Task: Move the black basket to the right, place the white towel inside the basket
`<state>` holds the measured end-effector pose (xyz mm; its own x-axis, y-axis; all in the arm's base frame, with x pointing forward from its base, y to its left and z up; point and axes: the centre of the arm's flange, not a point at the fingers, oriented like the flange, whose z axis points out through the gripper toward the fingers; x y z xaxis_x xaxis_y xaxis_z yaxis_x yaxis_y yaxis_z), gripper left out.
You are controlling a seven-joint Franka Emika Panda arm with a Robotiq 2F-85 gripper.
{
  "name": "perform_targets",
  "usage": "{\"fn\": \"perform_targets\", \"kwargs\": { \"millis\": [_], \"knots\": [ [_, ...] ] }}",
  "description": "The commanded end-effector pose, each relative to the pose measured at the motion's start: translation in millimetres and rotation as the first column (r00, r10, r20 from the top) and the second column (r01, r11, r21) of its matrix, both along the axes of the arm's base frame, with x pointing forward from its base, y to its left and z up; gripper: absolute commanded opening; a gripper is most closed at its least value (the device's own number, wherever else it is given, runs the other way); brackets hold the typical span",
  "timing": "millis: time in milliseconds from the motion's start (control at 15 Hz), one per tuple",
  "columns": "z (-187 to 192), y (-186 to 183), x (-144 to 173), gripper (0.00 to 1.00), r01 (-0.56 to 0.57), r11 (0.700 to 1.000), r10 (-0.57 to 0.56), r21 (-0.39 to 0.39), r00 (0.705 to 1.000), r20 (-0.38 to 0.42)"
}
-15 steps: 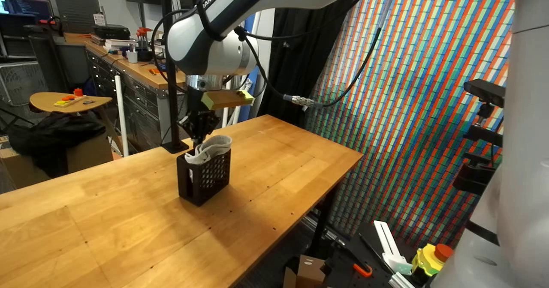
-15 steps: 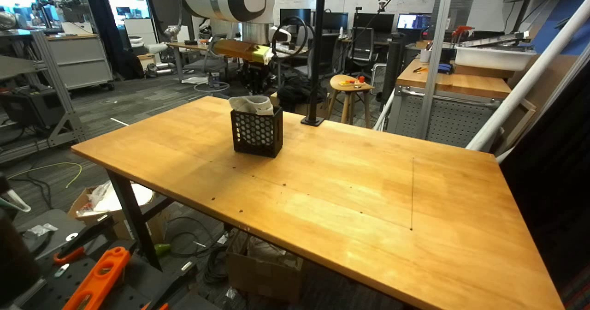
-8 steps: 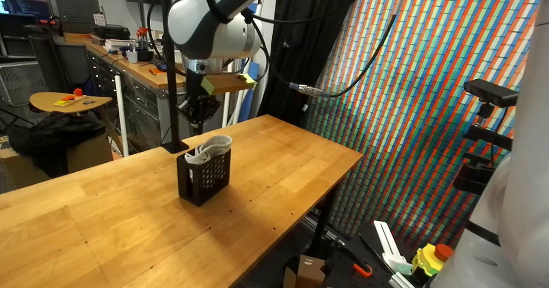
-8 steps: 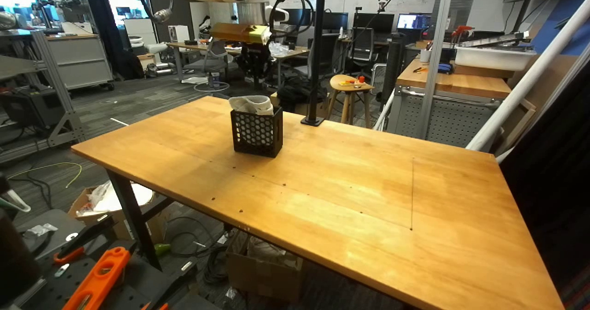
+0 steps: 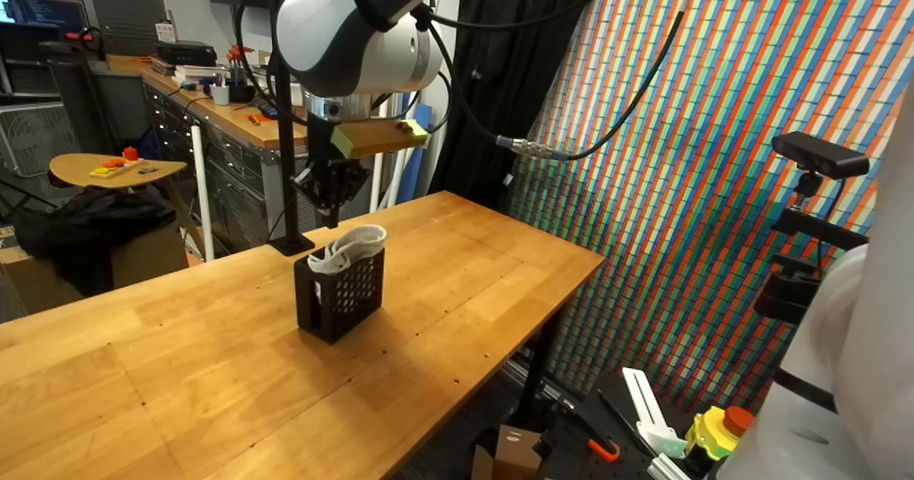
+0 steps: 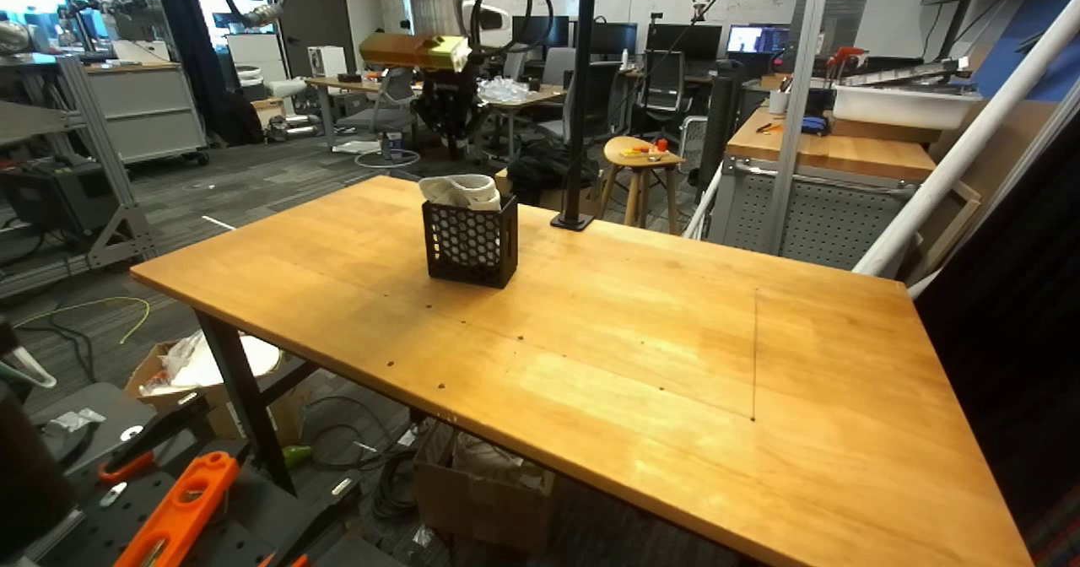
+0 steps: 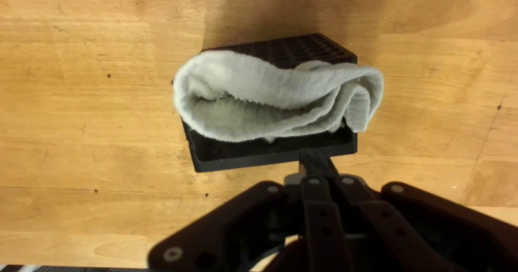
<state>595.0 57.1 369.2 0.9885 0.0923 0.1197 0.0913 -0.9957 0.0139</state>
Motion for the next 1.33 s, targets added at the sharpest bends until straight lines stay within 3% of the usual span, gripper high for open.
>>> {"fn": "perform_targets", "kwargs": {
  "millis": [0, 1267],
  "knots": [
    [6.0, 6.2, -20.4, 0.01, 0.017, 1.000, -0.017, -0.015, 1.000, 0.007],
    [-23.6, -35.6, -13.4, 0.01, 0.036, 0.999, -0.036, -0.007, 0.999, -0.013]
  ]
}}
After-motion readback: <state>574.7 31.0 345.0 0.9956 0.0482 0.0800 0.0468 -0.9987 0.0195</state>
